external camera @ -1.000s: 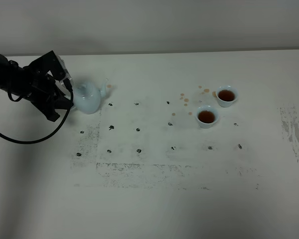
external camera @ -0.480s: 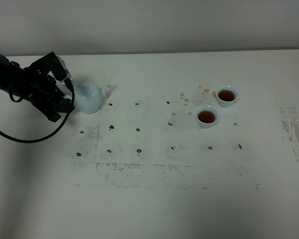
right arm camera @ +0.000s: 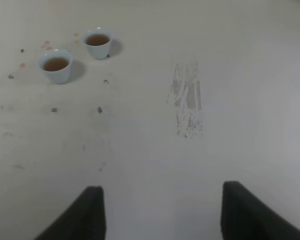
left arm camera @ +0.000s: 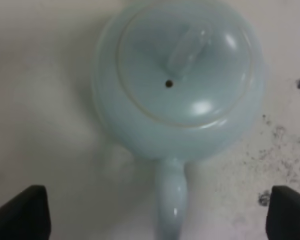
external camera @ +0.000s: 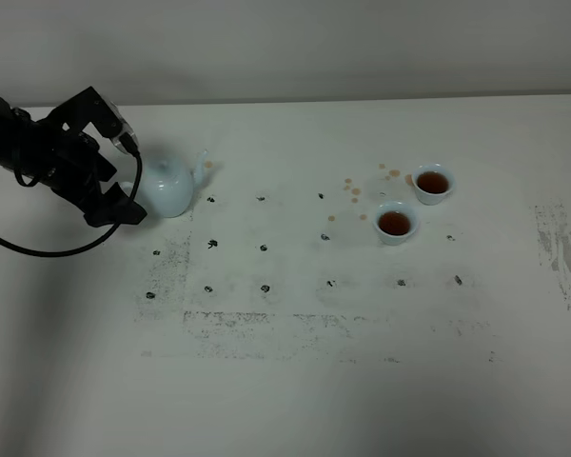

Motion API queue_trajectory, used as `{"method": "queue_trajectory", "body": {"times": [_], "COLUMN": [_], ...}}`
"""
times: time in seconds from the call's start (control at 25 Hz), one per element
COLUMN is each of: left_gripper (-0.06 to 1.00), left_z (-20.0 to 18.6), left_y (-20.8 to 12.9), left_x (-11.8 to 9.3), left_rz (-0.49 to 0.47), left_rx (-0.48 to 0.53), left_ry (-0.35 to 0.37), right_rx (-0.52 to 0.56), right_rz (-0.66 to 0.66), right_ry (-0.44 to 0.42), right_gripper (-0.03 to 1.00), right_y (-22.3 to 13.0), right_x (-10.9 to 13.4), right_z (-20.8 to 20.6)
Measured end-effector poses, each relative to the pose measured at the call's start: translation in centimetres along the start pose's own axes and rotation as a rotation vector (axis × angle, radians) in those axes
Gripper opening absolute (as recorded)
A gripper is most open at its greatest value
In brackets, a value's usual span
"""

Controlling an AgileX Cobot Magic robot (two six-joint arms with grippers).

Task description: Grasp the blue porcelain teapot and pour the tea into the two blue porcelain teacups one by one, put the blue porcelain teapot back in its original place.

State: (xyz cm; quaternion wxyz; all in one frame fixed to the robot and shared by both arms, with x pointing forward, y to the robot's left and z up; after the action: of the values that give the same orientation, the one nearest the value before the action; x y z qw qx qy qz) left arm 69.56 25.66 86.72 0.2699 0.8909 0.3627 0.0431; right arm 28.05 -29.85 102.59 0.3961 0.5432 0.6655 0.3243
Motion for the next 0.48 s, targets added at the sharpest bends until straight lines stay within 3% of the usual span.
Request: {"method": "queue_trajectory", "body": {"times": [0.2, 0.4, 0.48], "left_gripper": [0.08, 0.08, 0.08], "left_z": [-5.1, -10.1, -11.2], "left_y": [2.4, 3.4, 3.4], "left_x": [-0.9, -0.9, -0.3], "left_rz": [-0.123, -0.201, -0.278], "left_rx": [-0.042, -0.048, -0.039], "left_ry": [0.070, 0.214, 0.275], "right_rx": [0.000, 0.000, 0.000], "right_rz": [0.000, 0.000, 0.000], "right_ry": [0.000, 0.000, 0.000], "right_gripper": [0.49, 0.49, 0.49], "right_y": [0.0, 0.0, 0.0], "right_x": [0.0, 0.0, 0.0], "right_z": [0.0, 0.0, 0.0]}}
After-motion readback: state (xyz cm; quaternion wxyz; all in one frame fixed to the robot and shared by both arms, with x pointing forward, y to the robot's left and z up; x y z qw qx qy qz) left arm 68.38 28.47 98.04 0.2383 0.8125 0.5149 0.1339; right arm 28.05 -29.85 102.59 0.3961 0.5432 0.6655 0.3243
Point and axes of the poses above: a point on each arm's last joint axis where the gripper is mounted, z pointing out along that axis toward the gripper, x along the wrist's bending axis when the last joint is at zero, y = z × x, the point moved 6 cm from there along z, pointing out along that axis toward the gripper, and after that the axes turned 10 degrees about -z, right-handed, at the moved point
